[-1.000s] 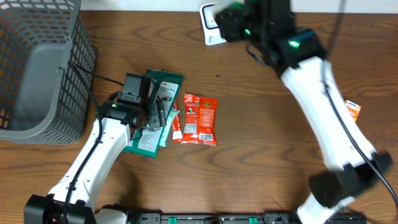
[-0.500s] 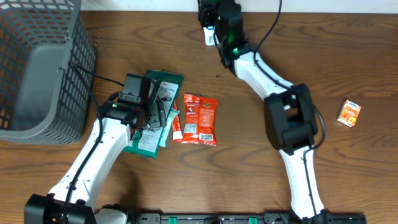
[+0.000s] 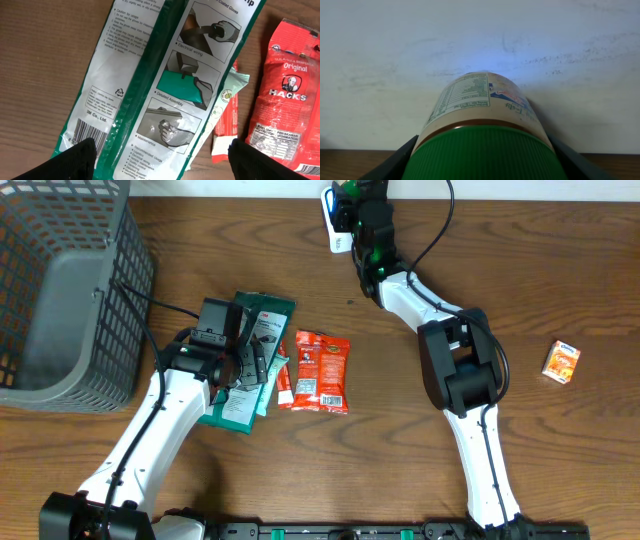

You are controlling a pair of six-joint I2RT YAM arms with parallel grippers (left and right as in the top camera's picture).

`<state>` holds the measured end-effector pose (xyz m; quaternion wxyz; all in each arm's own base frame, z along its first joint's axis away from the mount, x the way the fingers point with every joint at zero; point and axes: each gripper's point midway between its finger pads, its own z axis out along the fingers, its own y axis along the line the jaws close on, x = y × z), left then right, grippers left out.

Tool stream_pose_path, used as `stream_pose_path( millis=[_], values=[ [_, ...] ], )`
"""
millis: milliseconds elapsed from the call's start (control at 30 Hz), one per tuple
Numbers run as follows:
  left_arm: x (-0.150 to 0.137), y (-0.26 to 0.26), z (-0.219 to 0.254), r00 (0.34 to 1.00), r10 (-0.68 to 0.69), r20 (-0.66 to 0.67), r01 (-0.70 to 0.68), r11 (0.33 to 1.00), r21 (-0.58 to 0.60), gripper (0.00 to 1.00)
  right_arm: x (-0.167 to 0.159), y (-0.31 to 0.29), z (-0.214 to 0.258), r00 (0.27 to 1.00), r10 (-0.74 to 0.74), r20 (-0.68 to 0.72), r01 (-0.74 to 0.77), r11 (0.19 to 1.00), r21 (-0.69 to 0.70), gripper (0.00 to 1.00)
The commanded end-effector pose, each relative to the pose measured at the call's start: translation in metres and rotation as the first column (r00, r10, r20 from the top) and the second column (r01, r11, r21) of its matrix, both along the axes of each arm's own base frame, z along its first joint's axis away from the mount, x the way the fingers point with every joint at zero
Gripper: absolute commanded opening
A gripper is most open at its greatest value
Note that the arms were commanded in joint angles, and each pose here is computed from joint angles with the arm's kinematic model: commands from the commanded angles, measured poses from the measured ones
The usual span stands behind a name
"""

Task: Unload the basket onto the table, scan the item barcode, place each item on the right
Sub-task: 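Lift the jar and hold it in front of the white scanner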

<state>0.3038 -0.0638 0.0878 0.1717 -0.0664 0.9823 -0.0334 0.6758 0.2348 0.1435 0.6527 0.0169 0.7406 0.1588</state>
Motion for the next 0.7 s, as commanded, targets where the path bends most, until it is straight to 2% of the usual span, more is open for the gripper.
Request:
stream_pose_path(
  millis=[0,400,533,667],
  values=[
    [-0.001,0.001,-0.002,1.000,0.001,-0.004,-0.001,1.000,0.007,0.85,0.003,-0.003,0.018,0.999,-0.003,0.041,0.002,1.000,0.008,0.01],
    [-0.001,0.001,-0.002,1.000,0.001,-0.004,-0.001,1.000,0.007,0.85,0.003,0.003,0.021,0.998,0.043,0.047,-0.044,0.999,0.020,0.01],
    [-0.001,0.001,-0.002,1.000,0.001,-0.004,-0.001,1.000,0.007,0.85,-0.005,0.011,0.057,0.991,0.107,0.078,-0.110,0.993,0.031,0.01],
    [-0.001,0.001,-0.002,1.000,0.001,-0.004,-0.001,1.000,0.007,0.85,-0.021,0.008,0.105,0.991,0.126,0.043,-0.126,0.992,0.000,0.01]
  ],
)
